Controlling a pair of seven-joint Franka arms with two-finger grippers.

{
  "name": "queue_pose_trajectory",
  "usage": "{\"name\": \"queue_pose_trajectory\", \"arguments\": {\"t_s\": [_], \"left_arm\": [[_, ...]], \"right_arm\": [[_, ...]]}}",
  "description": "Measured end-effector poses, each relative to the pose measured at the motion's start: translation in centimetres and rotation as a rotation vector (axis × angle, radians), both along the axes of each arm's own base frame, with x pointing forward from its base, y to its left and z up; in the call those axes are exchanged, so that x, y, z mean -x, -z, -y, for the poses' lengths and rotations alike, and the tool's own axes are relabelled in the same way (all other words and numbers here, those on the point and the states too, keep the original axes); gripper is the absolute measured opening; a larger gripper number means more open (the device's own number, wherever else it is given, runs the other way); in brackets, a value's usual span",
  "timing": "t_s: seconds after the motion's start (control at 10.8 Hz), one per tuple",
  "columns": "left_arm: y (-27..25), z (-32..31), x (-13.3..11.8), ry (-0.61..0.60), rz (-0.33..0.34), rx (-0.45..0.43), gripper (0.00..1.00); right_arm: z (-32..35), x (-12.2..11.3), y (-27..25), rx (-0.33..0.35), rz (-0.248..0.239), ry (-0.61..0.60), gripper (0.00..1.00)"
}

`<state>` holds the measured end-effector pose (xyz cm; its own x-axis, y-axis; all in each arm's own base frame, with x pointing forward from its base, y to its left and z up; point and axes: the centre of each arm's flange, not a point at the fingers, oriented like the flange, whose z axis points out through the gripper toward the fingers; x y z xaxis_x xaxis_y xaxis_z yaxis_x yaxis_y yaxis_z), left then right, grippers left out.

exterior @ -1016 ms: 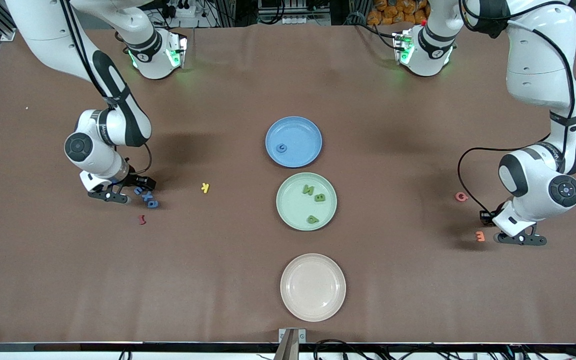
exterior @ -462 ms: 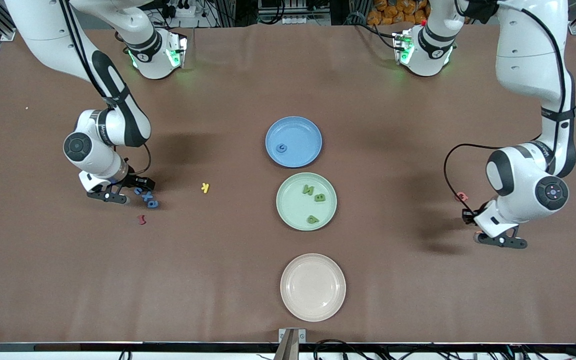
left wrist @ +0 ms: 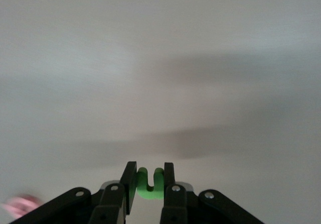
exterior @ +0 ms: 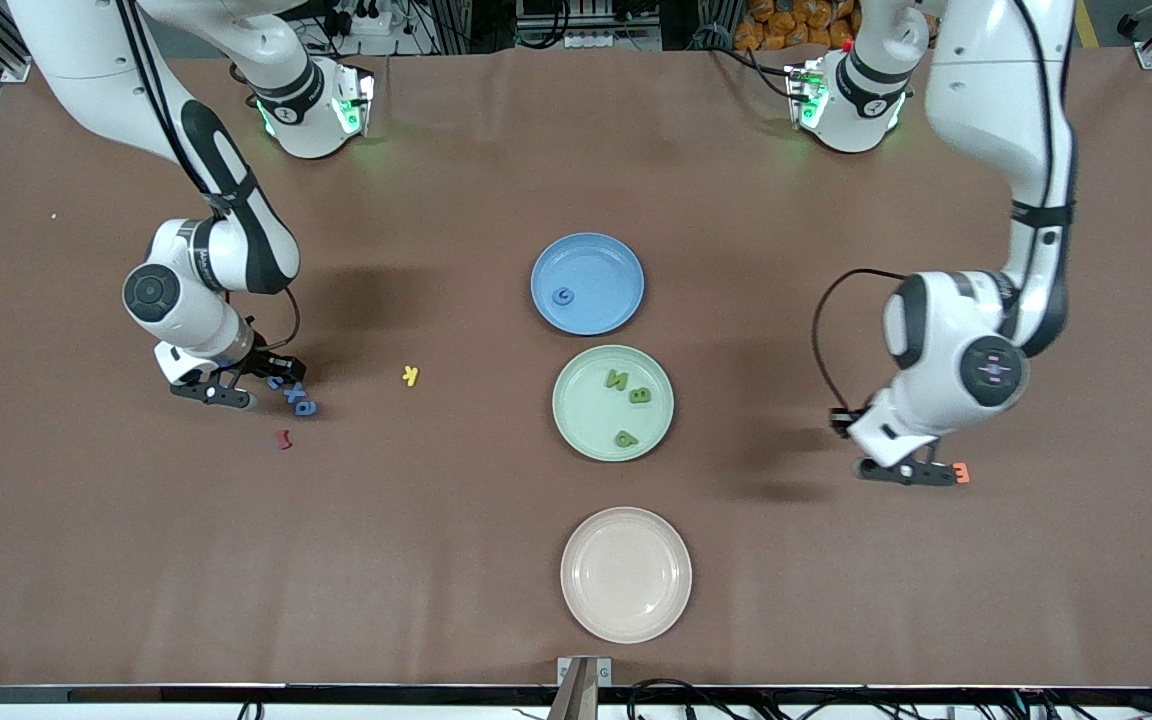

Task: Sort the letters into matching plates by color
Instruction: 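Release the green u on the green plate while the right gripper grasps the blue E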

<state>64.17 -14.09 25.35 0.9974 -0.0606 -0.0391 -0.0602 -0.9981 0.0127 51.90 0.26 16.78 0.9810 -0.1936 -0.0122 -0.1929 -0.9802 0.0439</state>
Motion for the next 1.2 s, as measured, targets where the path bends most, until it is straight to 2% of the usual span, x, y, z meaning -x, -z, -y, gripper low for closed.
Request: {"name": "queue_pose_trajectory", "arguments": {"t_s": [0.09, 0.18, 0.28, 0.55, 0.83, 1.02, 1.11, 1.2], "left_arm": [[-0.5, 4.7, 1.1, -0.094, -0.007, 0.009, 0.26], [-1.1, 9.1, 2.5, -0.17, -0.007, 0.015, 0.26], [-1.6, 12.9, 3.7, -0.234, -0.001, 0.019, 0.26], [-3.1, 22.2, 6.9, -0.461, -0.011, 0.062, 0.26], [-2.5, 26.5, 8.1, -0.538, -0.026, 0.081, 0.26], [-1.5, 27.4, 8.1, -0.535, -0.02, 0.088, 0.26], [-1.3, 27.7, 8.1, -0.531, -0.019, 0.091, 0.29], [-1.4, 28.0, 8.0, -0.528, -0.016, 0.095, 0.41]], "right_arm": [[0.0, 0.0, -0.1, 0.0, 0.002, 0.001, 0.53], [0.1, -0.1, -0.1, 0.0, 0.003, 0.001, 0.52], [0.1, -0.1, -0.2, 0.0, 0.004, 0.002, 0.45], [0.2, -0.1, -0.2, 0.0, 0.01, 0.003, 0.4], [0.2, -0.2, -0.3, 0.0, 0.013, 0.003, 0.36], [0.2, -0.3, -0.4, 0.0, 0.025, 0.003, 0.36], [0.2, -0.4, -0.5, 0.0, 0.03, 0.004, 0.41], [0.3, -0.5, -0.6, -0.001, 0.04, 0.008, 0.54]]}}
